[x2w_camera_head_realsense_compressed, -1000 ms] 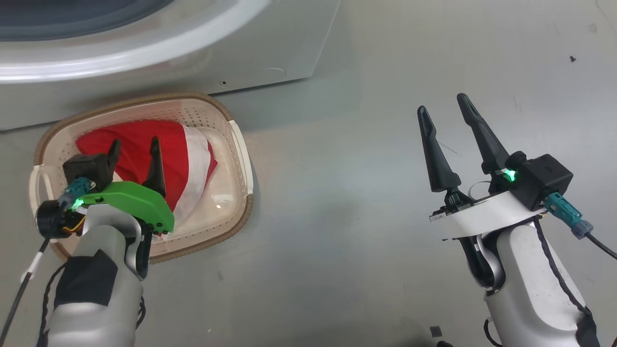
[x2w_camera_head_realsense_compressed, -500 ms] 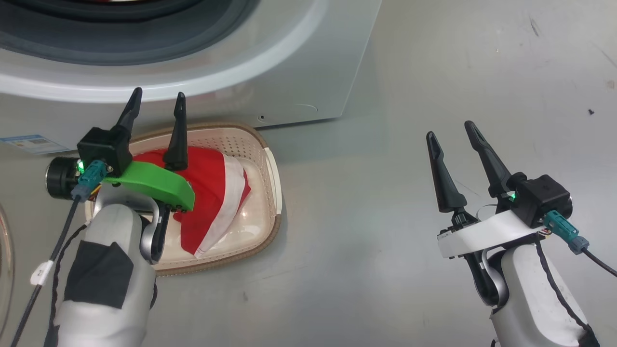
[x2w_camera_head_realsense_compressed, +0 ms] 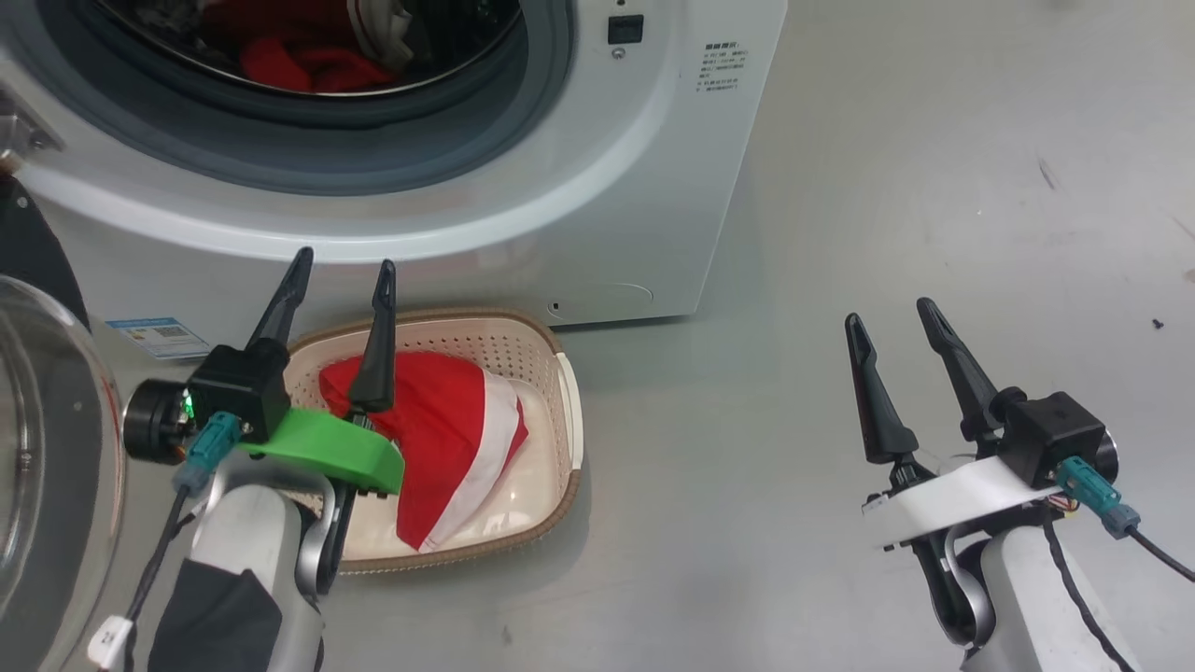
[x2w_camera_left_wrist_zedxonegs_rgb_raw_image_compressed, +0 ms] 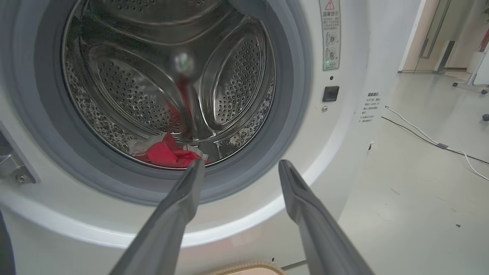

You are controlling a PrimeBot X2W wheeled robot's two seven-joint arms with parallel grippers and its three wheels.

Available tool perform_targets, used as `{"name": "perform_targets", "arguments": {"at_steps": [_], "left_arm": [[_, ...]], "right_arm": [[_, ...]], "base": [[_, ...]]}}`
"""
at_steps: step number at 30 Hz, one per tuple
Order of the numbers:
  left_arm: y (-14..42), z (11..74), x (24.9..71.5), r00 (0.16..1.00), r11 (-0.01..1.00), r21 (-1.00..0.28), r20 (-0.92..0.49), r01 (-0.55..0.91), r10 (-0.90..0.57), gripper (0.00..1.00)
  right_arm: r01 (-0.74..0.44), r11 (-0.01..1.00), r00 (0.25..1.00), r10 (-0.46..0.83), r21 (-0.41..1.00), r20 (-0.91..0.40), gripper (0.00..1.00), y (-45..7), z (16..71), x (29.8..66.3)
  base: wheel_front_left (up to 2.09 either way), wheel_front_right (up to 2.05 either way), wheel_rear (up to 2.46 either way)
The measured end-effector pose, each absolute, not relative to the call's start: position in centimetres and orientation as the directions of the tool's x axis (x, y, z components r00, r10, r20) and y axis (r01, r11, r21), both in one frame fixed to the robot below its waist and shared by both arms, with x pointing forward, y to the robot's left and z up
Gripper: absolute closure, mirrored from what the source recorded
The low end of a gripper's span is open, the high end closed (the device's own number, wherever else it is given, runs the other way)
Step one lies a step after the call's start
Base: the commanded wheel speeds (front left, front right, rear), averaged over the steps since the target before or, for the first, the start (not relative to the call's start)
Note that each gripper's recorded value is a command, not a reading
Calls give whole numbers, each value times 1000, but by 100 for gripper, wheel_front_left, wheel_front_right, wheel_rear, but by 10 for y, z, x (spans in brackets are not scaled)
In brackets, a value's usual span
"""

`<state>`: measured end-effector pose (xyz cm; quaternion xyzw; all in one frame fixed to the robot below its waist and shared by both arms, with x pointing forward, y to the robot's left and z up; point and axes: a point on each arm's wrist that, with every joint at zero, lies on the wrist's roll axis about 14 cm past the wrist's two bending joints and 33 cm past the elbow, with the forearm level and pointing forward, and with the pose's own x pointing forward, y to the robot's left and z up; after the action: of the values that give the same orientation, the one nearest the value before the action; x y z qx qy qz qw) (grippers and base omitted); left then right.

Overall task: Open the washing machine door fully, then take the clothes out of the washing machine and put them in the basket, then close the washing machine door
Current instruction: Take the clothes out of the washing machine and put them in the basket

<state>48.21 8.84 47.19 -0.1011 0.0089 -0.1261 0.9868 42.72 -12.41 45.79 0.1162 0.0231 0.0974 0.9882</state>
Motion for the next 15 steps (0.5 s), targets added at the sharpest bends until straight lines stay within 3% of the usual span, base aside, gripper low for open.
{"name": "perform_targets", "arguments": {"at_steps": [15], "left_arm": [[125, 477, 407, 992, 974, -192, -10, 120, -124, 0]], "right_arm": [[-213, 948, 975, 220, 236, -4, 0, -115, 472, 390]], "base": [[0, 0, 0]]}}
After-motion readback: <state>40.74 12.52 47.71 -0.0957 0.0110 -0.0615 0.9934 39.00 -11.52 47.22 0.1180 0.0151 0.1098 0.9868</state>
